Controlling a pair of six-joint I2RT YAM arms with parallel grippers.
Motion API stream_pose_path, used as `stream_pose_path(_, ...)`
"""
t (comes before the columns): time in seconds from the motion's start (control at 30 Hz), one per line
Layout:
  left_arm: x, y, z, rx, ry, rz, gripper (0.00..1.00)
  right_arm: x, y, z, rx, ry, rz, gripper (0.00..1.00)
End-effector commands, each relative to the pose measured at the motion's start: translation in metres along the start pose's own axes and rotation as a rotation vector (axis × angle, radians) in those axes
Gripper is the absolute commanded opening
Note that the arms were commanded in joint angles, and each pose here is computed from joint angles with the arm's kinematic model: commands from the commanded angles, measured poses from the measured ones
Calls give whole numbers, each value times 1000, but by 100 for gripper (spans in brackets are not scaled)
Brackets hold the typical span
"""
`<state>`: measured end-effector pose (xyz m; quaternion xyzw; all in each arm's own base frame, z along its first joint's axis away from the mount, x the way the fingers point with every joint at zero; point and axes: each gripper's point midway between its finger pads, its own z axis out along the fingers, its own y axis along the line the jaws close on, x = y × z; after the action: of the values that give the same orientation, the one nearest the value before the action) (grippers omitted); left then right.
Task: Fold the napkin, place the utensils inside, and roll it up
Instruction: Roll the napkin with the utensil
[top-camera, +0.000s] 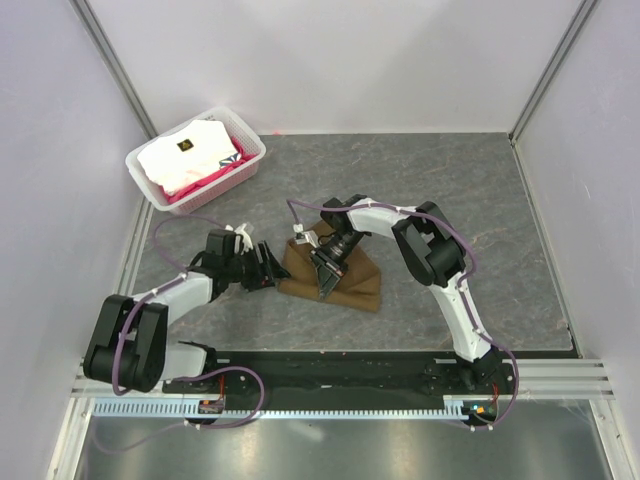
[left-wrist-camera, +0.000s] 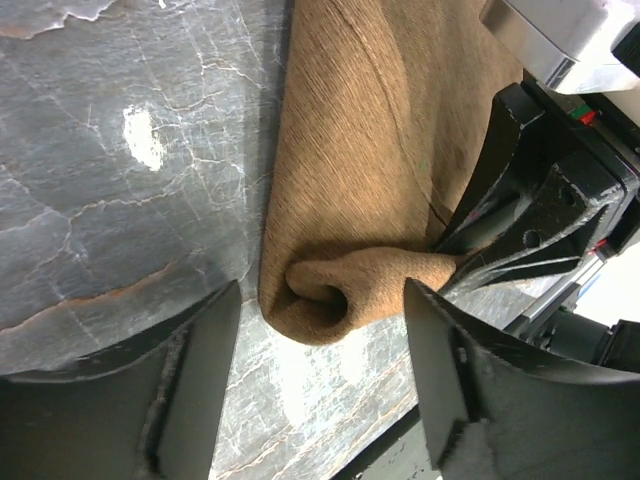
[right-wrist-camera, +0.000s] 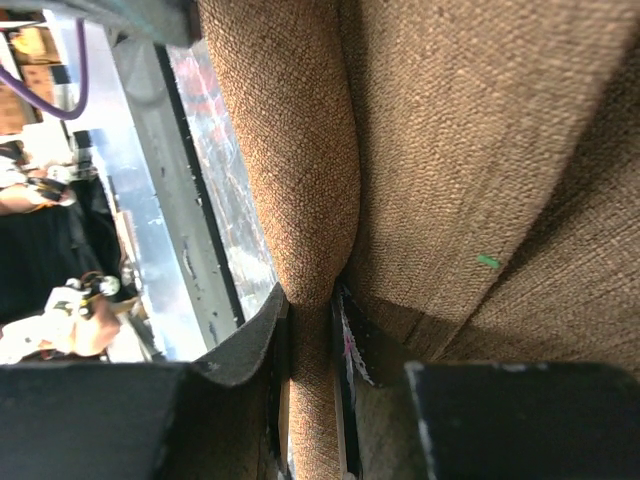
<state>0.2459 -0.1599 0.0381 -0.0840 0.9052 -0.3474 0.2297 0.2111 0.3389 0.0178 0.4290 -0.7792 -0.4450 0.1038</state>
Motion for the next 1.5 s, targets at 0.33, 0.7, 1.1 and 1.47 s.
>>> stream_pose_path(0.33,-1,-4,15,6,27,72,55,19,-40,10,25,67,-6,14)
stream_pose_path(0.7,-1,3,24,-35,57,76,25,14,-38,8,25,56,-21,16)
stream_pose_path(1.1,13,13,28,-96,169,37,2,-45,-23,-45,317,-163,-119,43)
stream_pose_path(1.47,11,11,27,-143,244,3,2,-64,20,-78,845,-338,-431,62)
